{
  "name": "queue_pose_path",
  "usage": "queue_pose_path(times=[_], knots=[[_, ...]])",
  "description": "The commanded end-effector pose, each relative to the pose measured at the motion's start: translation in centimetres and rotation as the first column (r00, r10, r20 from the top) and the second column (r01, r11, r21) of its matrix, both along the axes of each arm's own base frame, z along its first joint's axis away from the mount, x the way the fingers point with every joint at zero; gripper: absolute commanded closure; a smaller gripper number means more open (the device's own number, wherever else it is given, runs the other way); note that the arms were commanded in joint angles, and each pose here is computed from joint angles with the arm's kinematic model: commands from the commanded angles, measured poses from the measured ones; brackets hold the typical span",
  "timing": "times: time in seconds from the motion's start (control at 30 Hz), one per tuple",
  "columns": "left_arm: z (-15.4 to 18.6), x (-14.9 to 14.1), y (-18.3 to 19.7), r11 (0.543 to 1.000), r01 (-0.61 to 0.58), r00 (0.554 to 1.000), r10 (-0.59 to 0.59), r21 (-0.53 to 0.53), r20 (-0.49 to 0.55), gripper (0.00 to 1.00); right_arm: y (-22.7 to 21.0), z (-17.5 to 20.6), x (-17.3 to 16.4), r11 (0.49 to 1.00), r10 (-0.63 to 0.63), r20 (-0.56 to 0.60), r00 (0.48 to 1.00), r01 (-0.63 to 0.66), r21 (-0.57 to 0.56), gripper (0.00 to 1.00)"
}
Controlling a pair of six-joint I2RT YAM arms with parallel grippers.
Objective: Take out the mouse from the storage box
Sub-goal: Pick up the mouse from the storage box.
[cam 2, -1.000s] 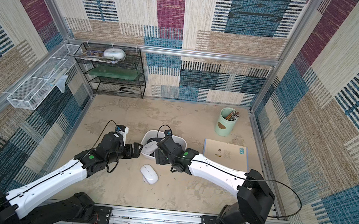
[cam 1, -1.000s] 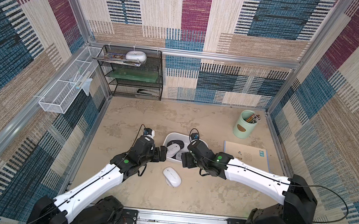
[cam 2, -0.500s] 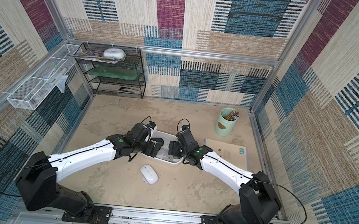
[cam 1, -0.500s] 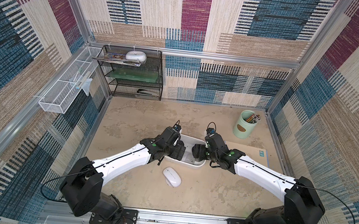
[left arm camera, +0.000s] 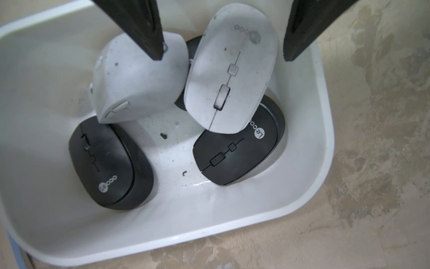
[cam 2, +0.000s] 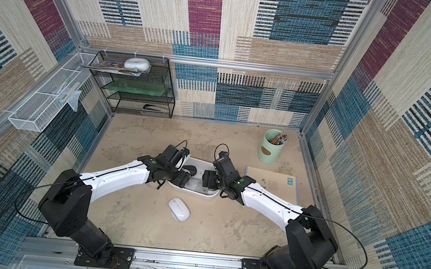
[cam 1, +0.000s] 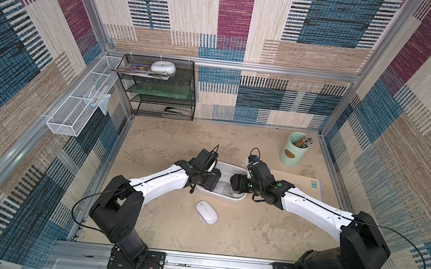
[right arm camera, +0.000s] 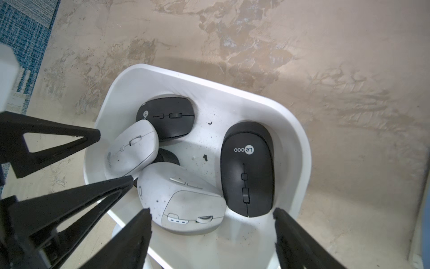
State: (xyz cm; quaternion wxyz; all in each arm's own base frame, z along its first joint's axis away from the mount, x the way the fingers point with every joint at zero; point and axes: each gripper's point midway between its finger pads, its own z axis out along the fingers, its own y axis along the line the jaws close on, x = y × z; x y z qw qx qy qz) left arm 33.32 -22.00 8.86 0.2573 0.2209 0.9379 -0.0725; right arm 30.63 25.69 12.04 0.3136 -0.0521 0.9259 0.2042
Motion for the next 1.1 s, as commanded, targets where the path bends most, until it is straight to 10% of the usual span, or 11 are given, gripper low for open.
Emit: queue_pose_path(times=[0.0,0.4,1.07], knots=[[-0.5,0.1,0.5,0.999,0.000,1.000,0.000,0.044,-0.005,0.15,0.5,0.3,0.2,1.000,0.005,0.007,1.000,-0.005,0.026,0.15],[-2.9,0.7,1.0,0.993,-0.013,0.998,0.021,0.120,-0.064,0.09,0.8,0.0,0.1,0.999,0.013,-0.004,1.000,-0.013,0.034,0.15],[-3.0,-0.2,0.1,0.998,-0.029,0.994,0.034,0.047,-0.102,0.36,0.6,0.2,0.1,0.999,0.003,0.001,1.000,-0.003,0.034,0.15]])
